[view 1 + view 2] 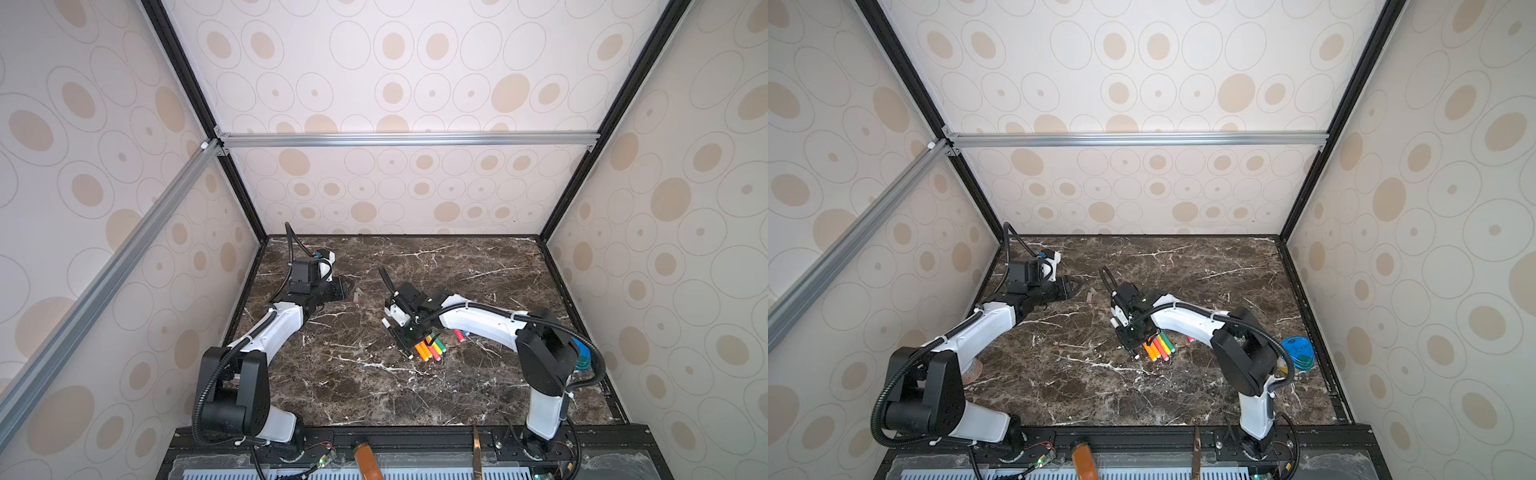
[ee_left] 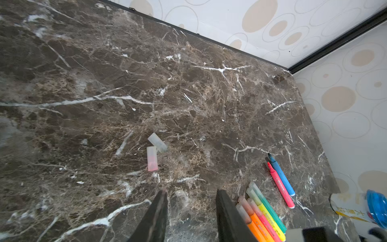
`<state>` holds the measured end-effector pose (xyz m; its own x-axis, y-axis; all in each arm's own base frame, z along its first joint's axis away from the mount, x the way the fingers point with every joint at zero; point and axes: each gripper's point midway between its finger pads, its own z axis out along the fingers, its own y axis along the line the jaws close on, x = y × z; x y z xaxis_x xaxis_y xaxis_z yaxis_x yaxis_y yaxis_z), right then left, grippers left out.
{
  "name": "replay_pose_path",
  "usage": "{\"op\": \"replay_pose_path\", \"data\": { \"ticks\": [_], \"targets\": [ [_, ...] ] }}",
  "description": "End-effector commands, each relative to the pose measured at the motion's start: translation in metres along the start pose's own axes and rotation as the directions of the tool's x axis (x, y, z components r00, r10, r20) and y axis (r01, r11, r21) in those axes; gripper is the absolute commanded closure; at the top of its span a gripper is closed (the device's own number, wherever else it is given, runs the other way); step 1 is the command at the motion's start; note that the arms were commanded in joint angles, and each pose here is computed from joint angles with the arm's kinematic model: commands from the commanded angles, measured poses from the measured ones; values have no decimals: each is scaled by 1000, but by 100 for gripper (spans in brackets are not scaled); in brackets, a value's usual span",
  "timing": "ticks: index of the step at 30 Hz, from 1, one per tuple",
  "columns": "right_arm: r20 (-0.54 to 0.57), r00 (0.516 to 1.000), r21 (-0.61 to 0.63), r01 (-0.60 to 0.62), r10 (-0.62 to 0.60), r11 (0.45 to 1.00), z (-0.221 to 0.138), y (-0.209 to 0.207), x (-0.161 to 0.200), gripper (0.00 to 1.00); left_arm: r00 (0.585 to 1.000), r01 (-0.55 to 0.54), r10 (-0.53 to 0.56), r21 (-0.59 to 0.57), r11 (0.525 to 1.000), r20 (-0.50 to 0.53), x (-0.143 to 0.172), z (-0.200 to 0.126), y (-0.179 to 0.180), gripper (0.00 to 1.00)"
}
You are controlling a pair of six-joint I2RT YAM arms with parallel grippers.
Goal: Remove pen caps from pens
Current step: Pick up the pen from the center of the table, then open the pen cap on the pen.
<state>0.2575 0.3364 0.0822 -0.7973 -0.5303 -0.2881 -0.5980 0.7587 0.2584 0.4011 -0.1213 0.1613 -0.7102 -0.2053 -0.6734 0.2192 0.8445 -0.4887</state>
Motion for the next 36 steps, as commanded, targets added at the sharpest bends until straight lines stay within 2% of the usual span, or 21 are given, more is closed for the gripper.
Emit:
{"op": "replay_pose_path", "data": {
  "ticks": [1,4,9,14,19,27,30,36],
  "targets": [
    [104,994,-78,-12,20,997,-29,7,-23,100,999,-22,18,122,992,34,-8,-8,-30,61],
    [159,986,-118,-33,52,992,-42,4,-33,100,999,-22,15,225,974,35,-2,-8,-55,63],
    [213,974,-140,-43,73,989,-53,-1,-44,100,1000,-18,12,399,917,19,11,-5,-101,63],
    [239,968,-150,-46,82,988,-58,-1,-51,100,1000,-14,9,479,877,11,17,0,-124,63],
    [262,961,-158,-47,87,986,-61,0,-54,100,1000,-20,13,492,870,16,17,2,-133,63],
    [300,950,-137,-49,89,989,-74,-4,-58,100,1000,-28,29,398,917,3,18,10,-119,58],
    [303,949,-142,-46,88,989,-76,-3,-58,100,1000,-22,27,403,915,-6,20,14,-119,55],
    [309,947,-161,-36,85,986,-77,1,-60,100,1000,-14,21,445,896,-9,18,17,-129,57]
  ]
}}
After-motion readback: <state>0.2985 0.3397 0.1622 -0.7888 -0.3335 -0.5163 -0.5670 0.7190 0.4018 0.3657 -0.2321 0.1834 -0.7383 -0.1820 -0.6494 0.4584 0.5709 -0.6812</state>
